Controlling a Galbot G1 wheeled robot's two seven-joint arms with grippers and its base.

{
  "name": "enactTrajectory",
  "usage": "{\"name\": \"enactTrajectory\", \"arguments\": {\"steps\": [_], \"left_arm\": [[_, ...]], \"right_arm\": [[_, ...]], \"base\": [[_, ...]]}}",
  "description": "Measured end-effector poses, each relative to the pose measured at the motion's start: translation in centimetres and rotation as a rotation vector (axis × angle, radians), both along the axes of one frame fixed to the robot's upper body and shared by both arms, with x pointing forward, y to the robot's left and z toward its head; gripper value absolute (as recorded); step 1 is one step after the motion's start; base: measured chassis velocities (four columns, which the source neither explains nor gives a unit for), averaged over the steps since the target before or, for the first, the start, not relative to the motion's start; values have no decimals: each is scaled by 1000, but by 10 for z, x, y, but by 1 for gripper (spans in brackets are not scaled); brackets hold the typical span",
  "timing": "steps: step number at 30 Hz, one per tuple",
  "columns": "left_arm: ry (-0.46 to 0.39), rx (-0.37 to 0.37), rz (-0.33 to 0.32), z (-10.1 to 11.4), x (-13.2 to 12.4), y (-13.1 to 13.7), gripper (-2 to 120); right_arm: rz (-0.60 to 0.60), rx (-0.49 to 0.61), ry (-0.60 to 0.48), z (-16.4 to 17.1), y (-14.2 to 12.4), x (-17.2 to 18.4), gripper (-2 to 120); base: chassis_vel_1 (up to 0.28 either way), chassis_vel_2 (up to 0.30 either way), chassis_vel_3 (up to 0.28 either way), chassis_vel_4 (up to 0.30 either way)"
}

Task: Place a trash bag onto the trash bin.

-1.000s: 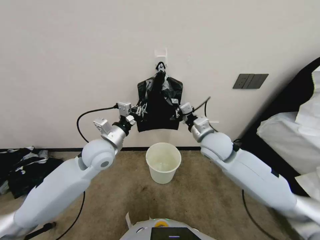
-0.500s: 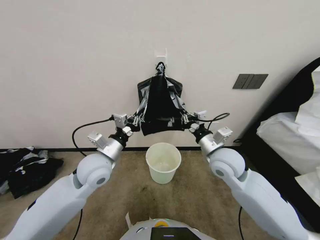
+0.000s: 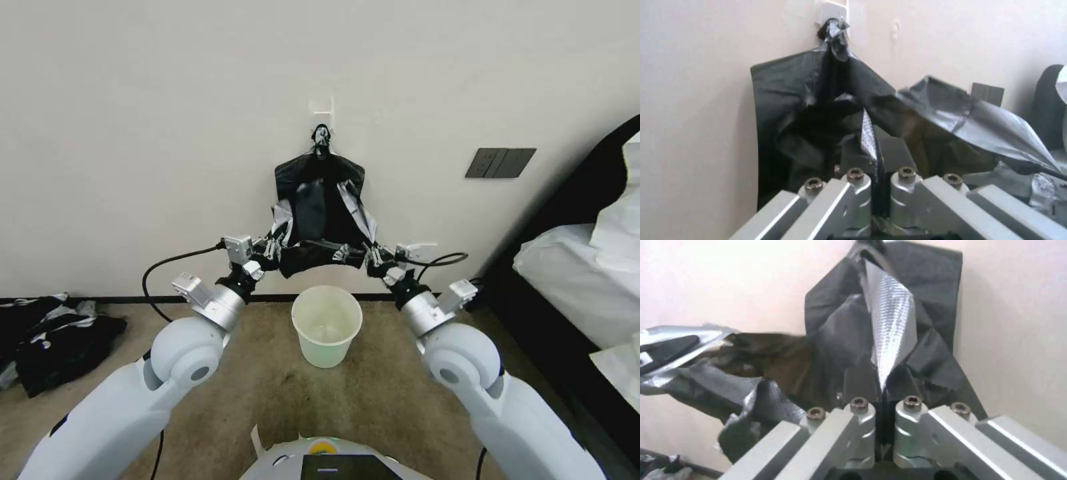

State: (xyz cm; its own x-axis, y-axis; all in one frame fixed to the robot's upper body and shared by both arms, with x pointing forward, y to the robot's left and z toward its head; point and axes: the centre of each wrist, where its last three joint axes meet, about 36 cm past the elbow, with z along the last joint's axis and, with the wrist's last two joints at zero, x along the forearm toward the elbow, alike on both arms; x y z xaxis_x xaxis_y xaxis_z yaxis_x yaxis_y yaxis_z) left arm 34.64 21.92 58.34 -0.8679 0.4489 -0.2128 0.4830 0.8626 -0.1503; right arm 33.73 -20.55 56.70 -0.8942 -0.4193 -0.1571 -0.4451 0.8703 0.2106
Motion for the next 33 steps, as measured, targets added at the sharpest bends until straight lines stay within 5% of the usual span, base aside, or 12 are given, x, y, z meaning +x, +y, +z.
{"name": "enactTrajectory", "arguments": {"steps": [12, 19, 33], "left_arm": [[-32, 22, -15, 3, 11, -3, 0], [-15, 12, -2, -16, 25, -13, 0], [-21, 0, -30, -21, 60, -42, 0]], "right_arm": [[-9, 79, 100, -13, 7, -13, 0], [-42, 115, 169, -35, 10, -5, 0], [-106, 105, 142, -40, -7, 19, 0]], "base": [[0, 0, 0, 0], [0, 0, 0, 0], [0, 0, 0, 0]]}}
